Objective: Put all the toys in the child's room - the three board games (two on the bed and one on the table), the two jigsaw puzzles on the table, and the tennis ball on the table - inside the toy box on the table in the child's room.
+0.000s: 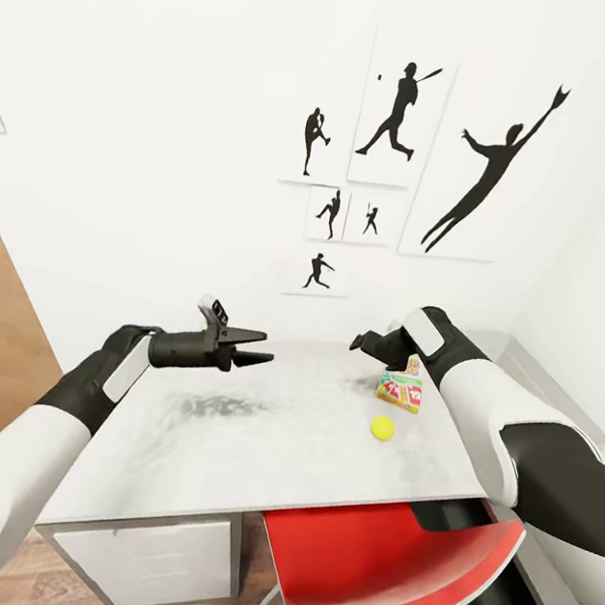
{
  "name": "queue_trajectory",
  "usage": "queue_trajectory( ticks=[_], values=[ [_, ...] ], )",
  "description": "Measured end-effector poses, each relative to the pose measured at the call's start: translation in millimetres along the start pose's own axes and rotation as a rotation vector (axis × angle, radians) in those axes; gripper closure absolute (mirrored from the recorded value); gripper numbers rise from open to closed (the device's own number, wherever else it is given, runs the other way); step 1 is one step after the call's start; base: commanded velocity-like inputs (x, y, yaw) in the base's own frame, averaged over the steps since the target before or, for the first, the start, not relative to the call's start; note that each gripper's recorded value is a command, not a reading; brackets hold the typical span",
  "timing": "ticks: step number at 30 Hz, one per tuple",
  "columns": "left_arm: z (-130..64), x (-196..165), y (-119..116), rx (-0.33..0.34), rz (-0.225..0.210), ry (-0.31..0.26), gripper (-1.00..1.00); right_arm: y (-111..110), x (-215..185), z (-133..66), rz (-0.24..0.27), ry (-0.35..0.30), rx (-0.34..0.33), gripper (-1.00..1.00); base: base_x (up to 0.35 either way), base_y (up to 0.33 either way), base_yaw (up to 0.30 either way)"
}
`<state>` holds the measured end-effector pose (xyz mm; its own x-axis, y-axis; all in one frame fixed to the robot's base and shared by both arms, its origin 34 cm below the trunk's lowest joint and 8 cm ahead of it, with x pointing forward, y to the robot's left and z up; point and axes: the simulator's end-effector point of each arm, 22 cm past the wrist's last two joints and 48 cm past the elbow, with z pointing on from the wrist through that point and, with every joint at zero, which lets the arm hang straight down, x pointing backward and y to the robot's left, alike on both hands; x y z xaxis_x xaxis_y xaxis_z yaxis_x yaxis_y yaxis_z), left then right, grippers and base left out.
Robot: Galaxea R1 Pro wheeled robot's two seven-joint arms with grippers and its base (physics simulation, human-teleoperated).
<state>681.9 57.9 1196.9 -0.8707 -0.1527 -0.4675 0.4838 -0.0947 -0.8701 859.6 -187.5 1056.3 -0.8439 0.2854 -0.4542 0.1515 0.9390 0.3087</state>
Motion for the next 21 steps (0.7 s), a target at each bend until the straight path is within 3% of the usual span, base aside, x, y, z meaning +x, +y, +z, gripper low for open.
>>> queue_trajectory(
  ticks=[13,21],
  values=[
    [6.2,-26,-14,0.015,0.054,0.004,-1.00,-16,16,17.6,0.012,0.048,0.039,-1.00,0.000,0.000,0.000],
    [6.3,-28,-9,0.015,0.047,0.003,-1.00,-21,33,24.7,-0.001,0.119,0.049,-1.00,0.000,0.000,0.000]
  ],
)
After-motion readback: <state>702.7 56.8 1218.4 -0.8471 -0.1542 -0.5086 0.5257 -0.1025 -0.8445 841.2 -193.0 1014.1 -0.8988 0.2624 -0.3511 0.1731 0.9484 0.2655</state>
